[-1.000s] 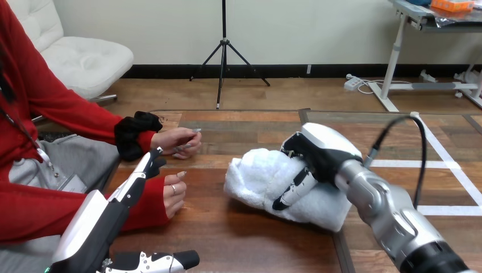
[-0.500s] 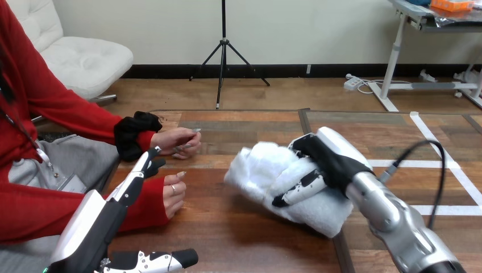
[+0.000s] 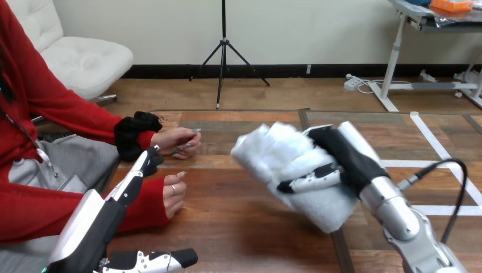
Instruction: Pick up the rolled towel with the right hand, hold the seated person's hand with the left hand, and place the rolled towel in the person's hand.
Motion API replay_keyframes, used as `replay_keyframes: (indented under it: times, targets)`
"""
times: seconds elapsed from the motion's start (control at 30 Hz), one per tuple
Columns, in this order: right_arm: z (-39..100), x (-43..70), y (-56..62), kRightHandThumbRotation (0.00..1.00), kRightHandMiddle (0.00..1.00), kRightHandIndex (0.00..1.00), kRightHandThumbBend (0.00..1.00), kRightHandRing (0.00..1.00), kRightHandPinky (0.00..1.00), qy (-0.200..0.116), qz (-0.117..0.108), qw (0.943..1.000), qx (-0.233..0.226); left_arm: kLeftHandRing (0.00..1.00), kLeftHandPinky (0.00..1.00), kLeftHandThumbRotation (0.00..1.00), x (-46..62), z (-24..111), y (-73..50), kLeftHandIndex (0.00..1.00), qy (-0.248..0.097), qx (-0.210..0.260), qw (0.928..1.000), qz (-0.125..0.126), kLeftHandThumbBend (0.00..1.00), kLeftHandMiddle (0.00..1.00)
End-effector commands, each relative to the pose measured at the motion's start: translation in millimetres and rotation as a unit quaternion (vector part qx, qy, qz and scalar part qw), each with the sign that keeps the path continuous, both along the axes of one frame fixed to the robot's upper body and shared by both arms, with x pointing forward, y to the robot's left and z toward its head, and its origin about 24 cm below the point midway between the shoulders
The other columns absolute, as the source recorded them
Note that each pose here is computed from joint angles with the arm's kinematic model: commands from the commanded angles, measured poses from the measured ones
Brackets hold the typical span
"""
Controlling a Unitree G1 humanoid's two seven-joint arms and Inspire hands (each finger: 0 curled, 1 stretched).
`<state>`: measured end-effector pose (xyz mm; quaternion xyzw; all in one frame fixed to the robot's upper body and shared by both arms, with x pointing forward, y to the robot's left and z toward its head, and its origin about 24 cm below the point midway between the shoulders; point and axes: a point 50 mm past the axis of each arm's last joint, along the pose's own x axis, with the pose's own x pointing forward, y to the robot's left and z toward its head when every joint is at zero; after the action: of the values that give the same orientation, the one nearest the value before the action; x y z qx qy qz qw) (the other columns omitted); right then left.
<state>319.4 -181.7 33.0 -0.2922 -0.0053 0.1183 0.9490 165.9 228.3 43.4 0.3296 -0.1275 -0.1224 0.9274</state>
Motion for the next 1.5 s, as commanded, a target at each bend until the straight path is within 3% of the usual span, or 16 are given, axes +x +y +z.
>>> replay_keyframes:
  times: [0.0, 0.27, 0.5, 0.8, 1.47]
  targets:
    - [18.4, 5.6, -5.8, 0.02, 0.42, 0.45, 0.87, 0.30, 0.24, -0.059, -0.022, 0.9957, 0.068, 0.92, 0.93, 0.48, 7.0, 16.5, 2.2, 1.00, -0.046, 0.004, 0.9990, -0.002, 1.00, 0.94]
    - [11.9, -0.8, -11.6, 0.04, 0.40, 0.46, 0.86, 0.28, 0.24, -0.077, -0.033, 0.9902, 0.112, 0.92, 0.92, 0.48, 7.3, 17.3, 4.4, 1.00, -0.043, -0.002, 0.9991, 0.001, 1.00, 0.94]
    - [0.4, -6.0, -14.5, 0.04, 0.39, 0.47, 0.86, 0.28, 0.24, -0.071, -0.039, 0.9818, 0.171, 0.92, 0.93, 0.48, 7.6, 17.9, 6.0, 1.00, -0.045, 0.003, 0.9990, 0.001, 1.00, 0.94]
    - [-12.4, -11.6, -14.4, 0.04, 0.40, 0.46, 0.87, 0.29, 0.25, -0.058, -0.047, 0.9748, 0.210, 0.92, 0.92, 0.47, 8.4, 18.7, 6.5, 0.99, -0.049, 0.005, 0.9988, 0.003, 1.00, 0.94]
    - [-28.4, -22.6, -8.8, 0.04, 0.38, 0.46, 0.87, 0.28, 0.25, -0.046, -0.049, 0.9701, 0.233, 0.93, 0.94, 0.49, 13.9, 22.6, 7.3, 0.99, -0.054, 0.054, 0.9971, 0.008, 1.00, 0.93]
